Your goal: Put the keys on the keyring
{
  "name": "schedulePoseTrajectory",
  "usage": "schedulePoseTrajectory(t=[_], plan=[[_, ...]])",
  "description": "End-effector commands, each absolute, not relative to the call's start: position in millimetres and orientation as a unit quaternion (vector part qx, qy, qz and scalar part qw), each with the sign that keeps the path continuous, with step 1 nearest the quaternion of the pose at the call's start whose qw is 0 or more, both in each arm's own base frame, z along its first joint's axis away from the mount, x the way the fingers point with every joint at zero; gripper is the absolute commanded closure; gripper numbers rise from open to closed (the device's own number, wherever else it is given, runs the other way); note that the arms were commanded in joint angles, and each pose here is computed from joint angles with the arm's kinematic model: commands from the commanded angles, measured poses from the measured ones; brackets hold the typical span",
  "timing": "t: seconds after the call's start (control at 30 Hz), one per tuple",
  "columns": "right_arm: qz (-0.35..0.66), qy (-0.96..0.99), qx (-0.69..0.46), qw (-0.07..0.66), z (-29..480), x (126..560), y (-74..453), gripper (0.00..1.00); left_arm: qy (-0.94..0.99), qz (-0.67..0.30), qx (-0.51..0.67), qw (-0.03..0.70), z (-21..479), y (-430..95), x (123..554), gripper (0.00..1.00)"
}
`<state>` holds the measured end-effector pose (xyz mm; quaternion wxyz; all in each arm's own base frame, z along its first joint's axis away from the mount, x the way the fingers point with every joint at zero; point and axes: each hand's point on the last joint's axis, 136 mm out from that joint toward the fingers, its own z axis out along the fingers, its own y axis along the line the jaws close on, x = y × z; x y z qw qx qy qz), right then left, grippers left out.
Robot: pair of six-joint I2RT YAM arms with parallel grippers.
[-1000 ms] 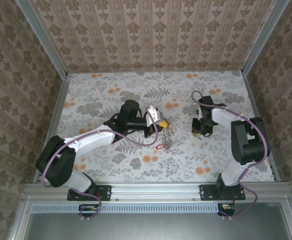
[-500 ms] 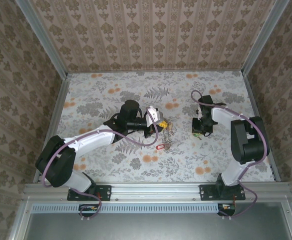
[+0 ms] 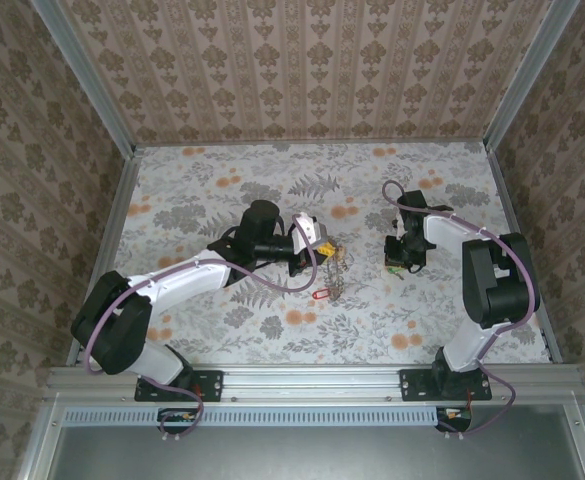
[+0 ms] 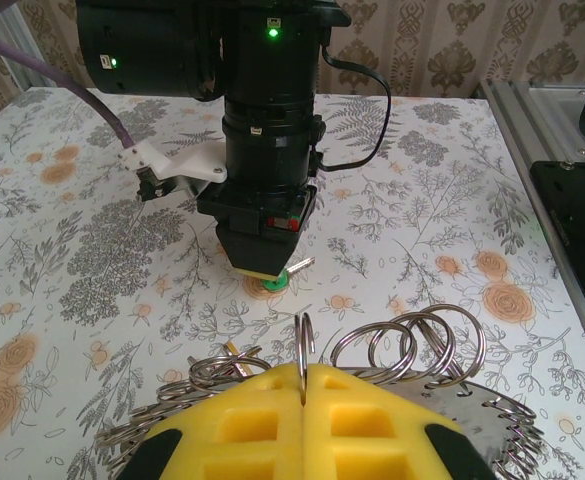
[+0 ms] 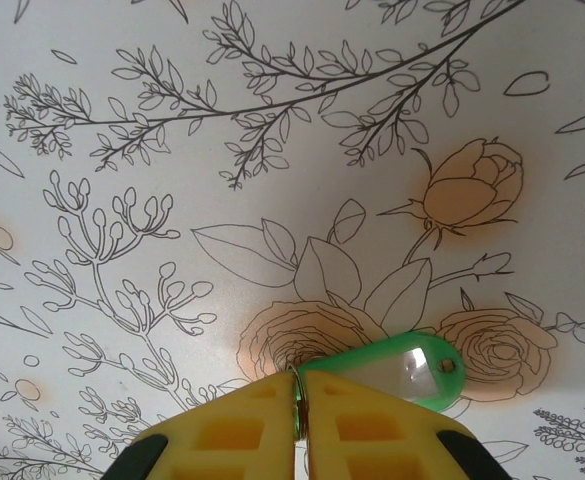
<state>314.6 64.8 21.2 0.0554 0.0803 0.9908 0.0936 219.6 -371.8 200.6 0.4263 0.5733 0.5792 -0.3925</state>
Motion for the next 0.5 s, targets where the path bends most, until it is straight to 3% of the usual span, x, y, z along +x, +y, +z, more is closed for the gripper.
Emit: schedulePoseTrajectory(t=[0.0, 0.47], plan=[[0.083, 0.992, 0.076, 0.047, 22.3, 314.9, 63.6, 0.88, 0.553, -0.402, 0.577, 0.447, 224.2, -377.9, 216.1, 1.0], [0.084, 0.992, 0.077, 0.048, 21.5, 315.7, 64.2, 0.87, 0.554, -0.4, 0.577, 0.447, 223.8, -377.2, 216.3, 1.0]])
